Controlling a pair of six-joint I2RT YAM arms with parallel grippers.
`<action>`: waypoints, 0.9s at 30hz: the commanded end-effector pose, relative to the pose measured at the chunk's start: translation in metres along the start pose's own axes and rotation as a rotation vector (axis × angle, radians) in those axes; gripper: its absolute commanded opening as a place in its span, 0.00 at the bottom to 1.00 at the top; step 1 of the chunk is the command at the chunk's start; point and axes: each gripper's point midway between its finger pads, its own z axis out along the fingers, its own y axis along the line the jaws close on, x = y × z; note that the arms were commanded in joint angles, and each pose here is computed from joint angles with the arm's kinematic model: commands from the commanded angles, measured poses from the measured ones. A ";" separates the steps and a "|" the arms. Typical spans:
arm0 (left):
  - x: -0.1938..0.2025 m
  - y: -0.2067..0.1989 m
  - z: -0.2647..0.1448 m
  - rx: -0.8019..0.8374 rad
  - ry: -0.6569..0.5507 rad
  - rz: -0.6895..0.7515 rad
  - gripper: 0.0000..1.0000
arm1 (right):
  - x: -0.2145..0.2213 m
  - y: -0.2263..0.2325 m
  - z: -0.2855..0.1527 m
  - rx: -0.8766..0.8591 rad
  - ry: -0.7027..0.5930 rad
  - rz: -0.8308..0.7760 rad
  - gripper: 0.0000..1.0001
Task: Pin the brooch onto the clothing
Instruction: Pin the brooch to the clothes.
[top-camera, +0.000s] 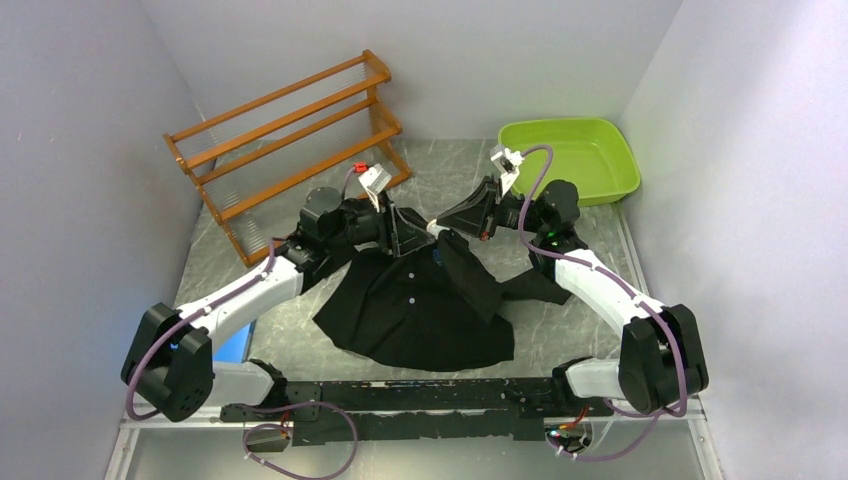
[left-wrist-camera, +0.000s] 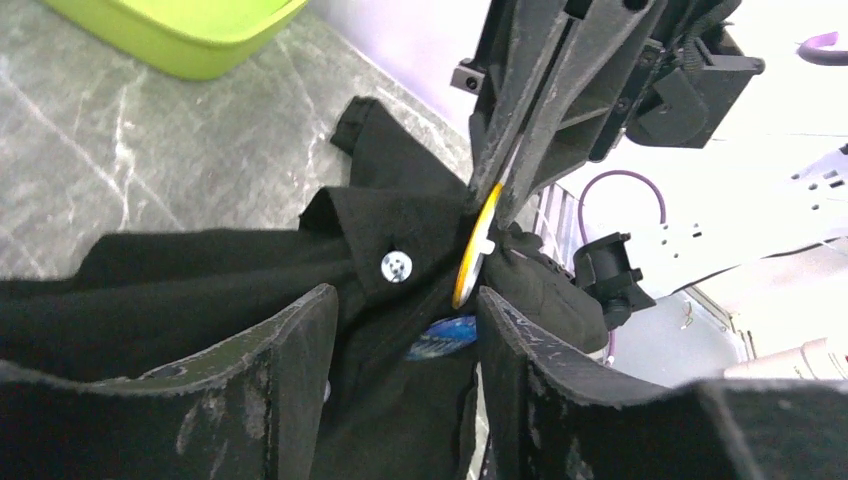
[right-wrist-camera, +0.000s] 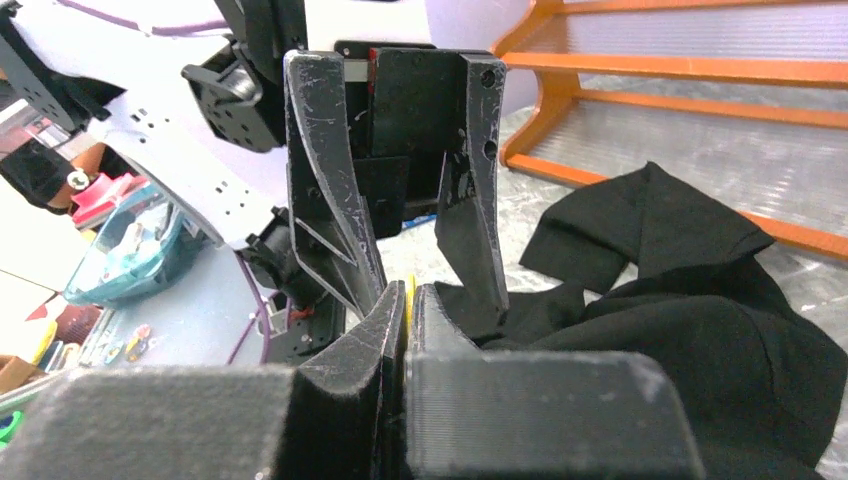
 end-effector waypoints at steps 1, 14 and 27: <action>-0.026 -0.037 0.007 0.159 -0.098 0.105 0.56 | -0.031 0.020 0.001 -0.045 -0.084 -0.085 0.00; -0.030 -0.046 0.008 0.177 -0.117 0.134 0.30 | -0.033 0.021 -0.001 -0.028 -0.086 -0.095 0.00; -0.036 -0.057 -0.002 0.187 -0.149 0.146 0.03 | -0.039 0.030 -0.001 -0.051 -0.101 -0.094 0.00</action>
